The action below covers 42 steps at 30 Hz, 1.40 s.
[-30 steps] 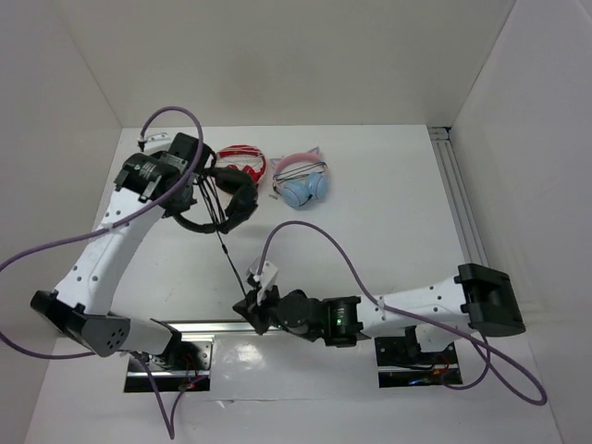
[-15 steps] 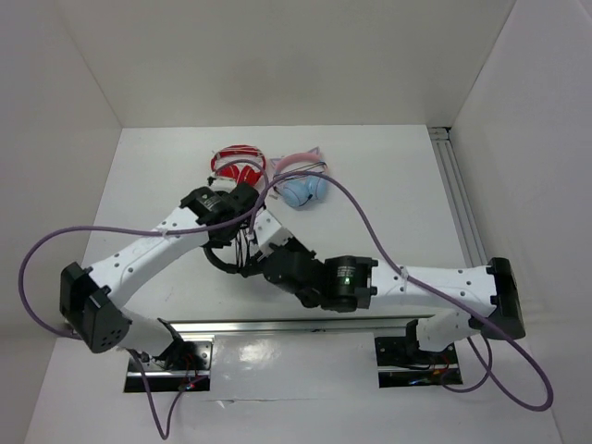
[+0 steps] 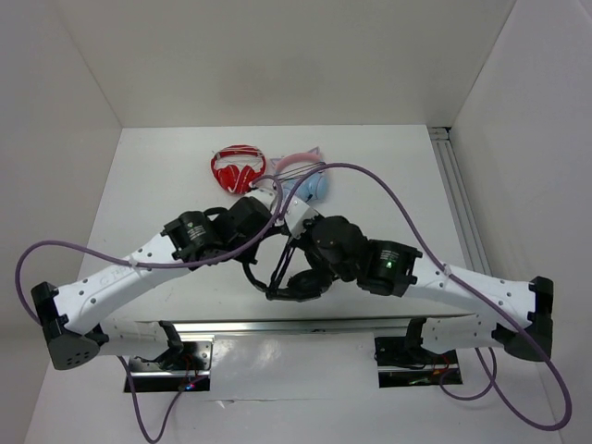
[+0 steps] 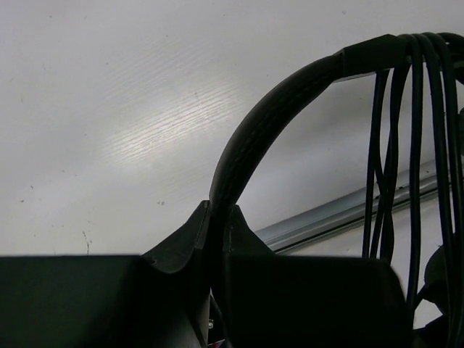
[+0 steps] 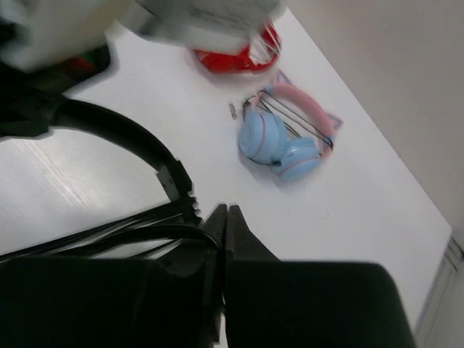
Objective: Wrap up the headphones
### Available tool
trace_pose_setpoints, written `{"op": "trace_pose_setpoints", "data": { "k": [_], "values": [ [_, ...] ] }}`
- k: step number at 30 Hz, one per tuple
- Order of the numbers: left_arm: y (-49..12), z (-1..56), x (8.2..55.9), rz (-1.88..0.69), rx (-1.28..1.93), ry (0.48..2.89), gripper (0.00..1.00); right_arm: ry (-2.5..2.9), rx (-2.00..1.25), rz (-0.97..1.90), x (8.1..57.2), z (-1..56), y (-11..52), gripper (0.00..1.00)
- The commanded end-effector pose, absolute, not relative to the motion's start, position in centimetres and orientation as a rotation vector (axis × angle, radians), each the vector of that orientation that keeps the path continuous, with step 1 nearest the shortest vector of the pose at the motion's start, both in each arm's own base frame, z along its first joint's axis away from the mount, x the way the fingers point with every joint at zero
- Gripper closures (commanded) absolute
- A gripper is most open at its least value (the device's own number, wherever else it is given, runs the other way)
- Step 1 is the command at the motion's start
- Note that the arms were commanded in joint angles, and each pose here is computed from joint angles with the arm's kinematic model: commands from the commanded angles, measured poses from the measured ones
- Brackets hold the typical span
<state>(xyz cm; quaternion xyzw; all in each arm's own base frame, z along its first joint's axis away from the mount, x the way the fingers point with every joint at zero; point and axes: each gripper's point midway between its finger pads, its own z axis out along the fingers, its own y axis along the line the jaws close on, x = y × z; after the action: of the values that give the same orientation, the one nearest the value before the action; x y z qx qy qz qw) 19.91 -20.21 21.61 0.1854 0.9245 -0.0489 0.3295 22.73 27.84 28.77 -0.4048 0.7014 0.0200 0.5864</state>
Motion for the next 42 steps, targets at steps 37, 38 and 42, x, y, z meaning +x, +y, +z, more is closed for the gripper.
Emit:
{"op": "trace_pose_setpoints", "data": {
  "k": [37, 38, 42],
  "values": [
    [-19.2, 28.3, 19.8, -0.586, 0.581, 2.397, 1.0, 1.861, -0.551, 0.171, 33.8, 25.8, 20.2, 0.0],
    [-19.2, 28.0, 19.6, -0.606, 0.582, 2.411, 1.0, 1.874, -0.545, 0.175, 33.9, 25.4, 20.3, 0.0],
    [-20.1, 28.4, 18.7, -0.709, 0.628, 2.393, 1.0, 1.912, -0.432, 0.163, 35.6, 25.9, 18.7, 0.0]
  ]
}}
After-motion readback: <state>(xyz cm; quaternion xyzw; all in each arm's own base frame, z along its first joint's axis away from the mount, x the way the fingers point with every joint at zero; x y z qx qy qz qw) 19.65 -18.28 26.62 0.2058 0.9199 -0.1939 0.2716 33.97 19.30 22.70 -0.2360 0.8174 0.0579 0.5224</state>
